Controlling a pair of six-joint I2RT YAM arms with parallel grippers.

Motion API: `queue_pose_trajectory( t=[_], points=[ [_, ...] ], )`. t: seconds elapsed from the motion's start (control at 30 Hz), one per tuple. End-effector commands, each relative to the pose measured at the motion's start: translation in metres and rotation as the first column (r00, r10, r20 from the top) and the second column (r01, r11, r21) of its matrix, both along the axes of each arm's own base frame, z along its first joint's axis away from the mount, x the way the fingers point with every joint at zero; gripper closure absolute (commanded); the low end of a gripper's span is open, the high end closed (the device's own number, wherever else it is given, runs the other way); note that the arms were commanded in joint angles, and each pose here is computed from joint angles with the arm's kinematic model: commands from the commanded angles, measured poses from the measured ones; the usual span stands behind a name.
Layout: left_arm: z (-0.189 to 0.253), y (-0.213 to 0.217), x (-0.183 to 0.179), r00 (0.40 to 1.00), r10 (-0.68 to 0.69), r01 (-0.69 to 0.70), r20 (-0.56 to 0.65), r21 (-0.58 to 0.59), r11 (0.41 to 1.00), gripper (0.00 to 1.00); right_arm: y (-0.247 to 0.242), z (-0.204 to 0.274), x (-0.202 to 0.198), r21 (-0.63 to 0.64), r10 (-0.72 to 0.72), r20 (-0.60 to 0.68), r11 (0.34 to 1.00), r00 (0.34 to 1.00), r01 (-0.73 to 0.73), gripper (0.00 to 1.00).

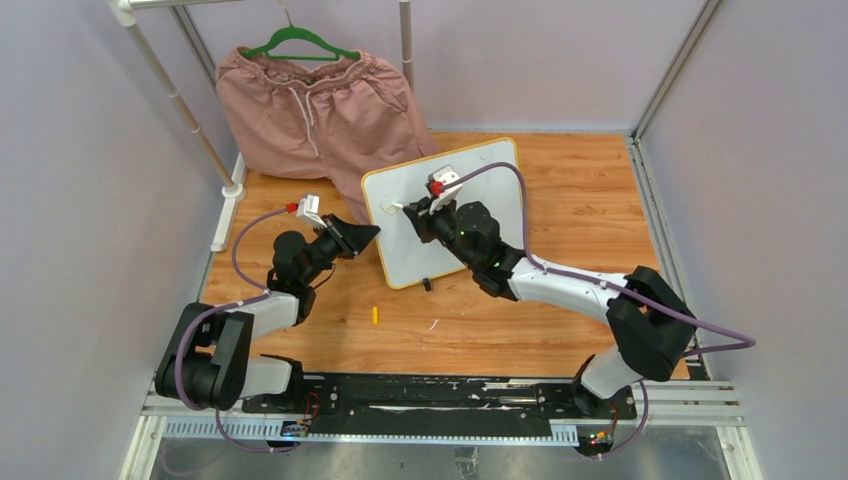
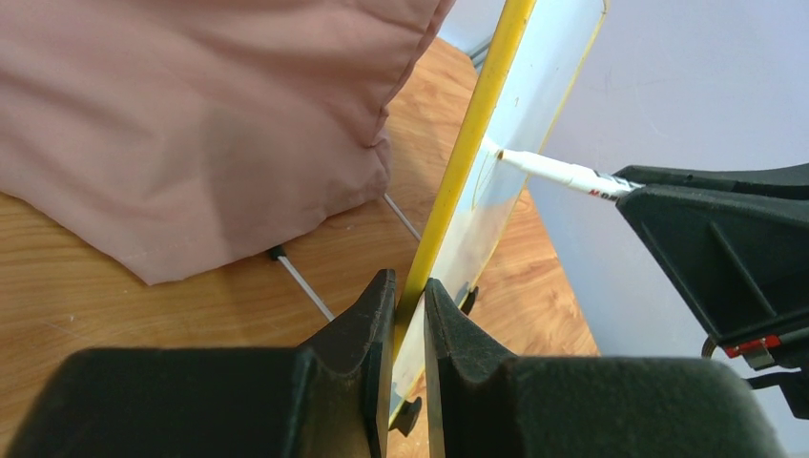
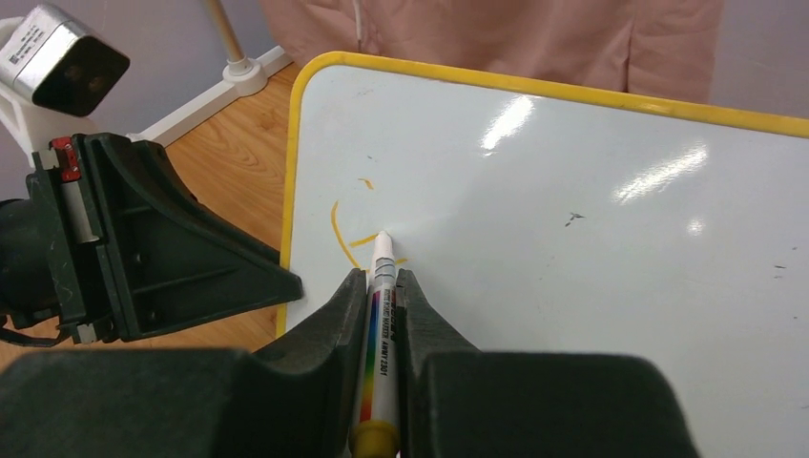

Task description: Write a sentence on the whiteboard

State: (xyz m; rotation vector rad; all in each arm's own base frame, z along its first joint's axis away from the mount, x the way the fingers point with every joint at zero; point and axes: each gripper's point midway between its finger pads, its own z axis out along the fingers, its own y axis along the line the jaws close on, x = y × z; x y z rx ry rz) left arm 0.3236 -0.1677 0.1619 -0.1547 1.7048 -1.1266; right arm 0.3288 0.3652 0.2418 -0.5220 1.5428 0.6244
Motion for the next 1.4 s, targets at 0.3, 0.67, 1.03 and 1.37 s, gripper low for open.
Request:
queue_pose_trajectory(
  t=[0.3, 0.67, 1.03, 1.37],
  points=[
    [0.009, 0.0, -0.003, 0.999, -0.01, 0.01, 0.041, -0.001, 1.0, 1.0, -0.026, -0.012, 0.01, -0.042, -0.075, -0.036, 0.996, 0.997, 0.073, 1.0],
    [0.01, 0.0, -0.004, 0.999, -0.01, 0.01, 0.044, 0.0, 1.0, 1.0, -0.027, -0.027, -0.005, -0.081, -0.017, -0.078, 0.997, 0.997, 0.011, 1.0],
    [0.009, 0.0, -0.004, 0.999, -0.009, 0.009, 0.043, 0.003, 1.0, 1.0, -0.033, 0.003, -0.007, -0.001, -0.033, -0.037, 0.999, 0.999, 0.033, 1.0],
    [0.009, 0.0, -0.004, 0.999, -0.01, 0.01, 0.043, 0.004, 1.0, 1.0, -0.035, 0.025, 0.012, 0.023, -0.091, 0.02, 0.996, 0.996, 0.09, 1.0]
  ],
)
